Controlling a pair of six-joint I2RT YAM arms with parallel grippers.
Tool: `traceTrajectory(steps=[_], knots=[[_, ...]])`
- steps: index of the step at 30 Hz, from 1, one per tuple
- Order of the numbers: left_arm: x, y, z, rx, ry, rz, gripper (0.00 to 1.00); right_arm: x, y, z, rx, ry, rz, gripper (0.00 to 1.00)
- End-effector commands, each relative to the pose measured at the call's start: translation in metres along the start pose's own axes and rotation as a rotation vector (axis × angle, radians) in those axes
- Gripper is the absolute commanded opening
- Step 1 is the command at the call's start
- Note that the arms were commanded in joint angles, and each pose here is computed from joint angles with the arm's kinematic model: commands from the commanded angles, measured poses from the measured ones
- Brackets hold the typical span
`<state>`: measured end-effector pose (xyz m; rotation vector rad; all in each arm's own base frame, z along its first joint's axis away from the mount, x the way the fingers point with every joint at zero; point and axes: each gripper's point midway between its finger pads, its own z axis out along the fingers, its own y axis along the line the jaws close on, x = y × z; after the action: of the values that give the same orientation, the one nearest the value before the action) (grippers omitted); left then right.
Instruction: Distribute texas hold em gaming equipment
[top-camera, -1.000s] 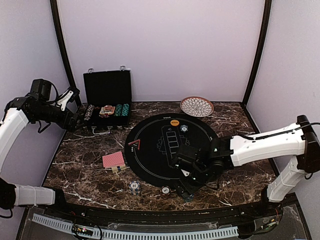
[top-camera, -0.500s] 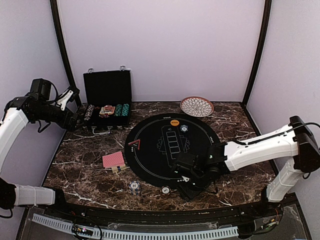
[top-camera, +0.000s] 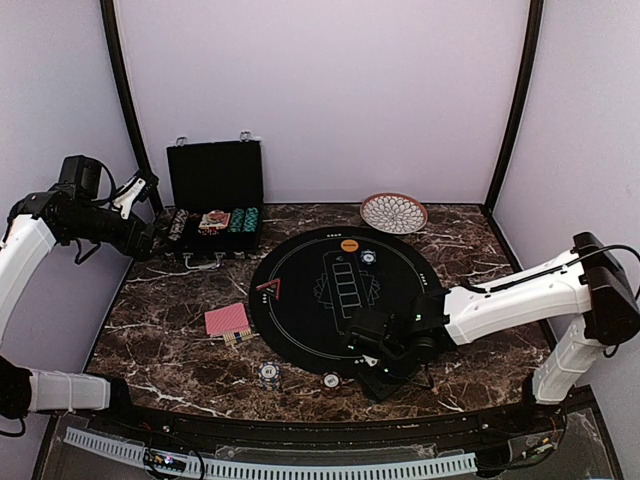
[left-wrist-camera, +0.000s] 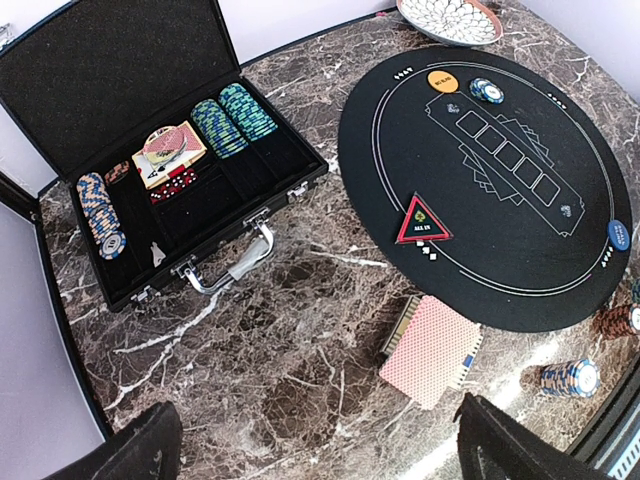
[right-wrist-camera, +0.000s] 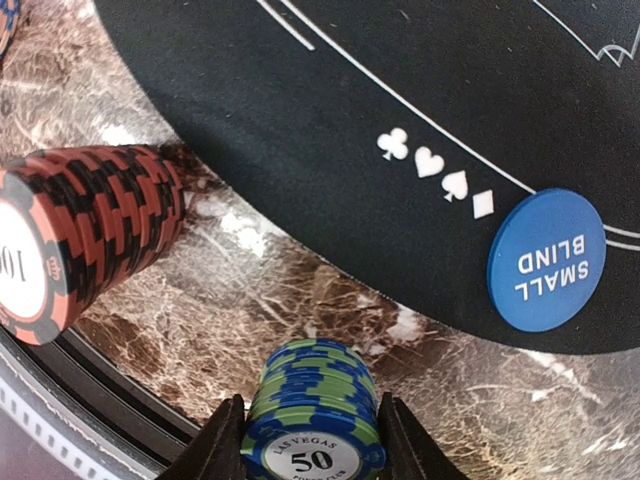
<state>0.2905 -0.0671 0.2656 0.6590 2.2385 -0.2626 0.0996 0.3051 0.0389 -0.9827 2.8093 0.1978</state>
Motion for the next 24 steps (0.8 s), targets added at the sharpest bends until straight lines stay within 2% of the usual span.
traceTrajectory(steps=[1, 5, 9, 13, 19, 24], knots=[[-0.005, -0.003, -0.009, 0.003, -0.019, 0.004, 0.99, 0.002, 0.001, 0.002, 0.003, -0.003, -0.003, 0.34], [-0.005, -0.003, -0.009, 0.003, -0.019, 0.003, 0.99, 0.002, -0.001, -0.002, 0.010, -0.008, -0.002, 0.25], [-0.005, -0.002, -0.009, 0.002, -0.018, 0.005, 0.99, -0.005, 0.001, -0.017, 0.013, -0.023, -0.009, 0.21], [-0.004, -0.003, -0.009, 0.002, -0.017, 0.006, 0.99, -0.013, 0.002, -0.036, 0.017, -0.038, -0.015, 0.13], [-0.005, -0.003, -0.009, 0.004, -0.021, 0.006, 0.99, -0.043, 0.006, -0.064, 0.032, -0.096, -0.024, 0.10], [-0.006, -0.003, -0.010, 0.002, -0.024, 0.007, 0.99, -0.086, 0.008, -0.074, 0.039, -0.152, -0.016, 0.09]])
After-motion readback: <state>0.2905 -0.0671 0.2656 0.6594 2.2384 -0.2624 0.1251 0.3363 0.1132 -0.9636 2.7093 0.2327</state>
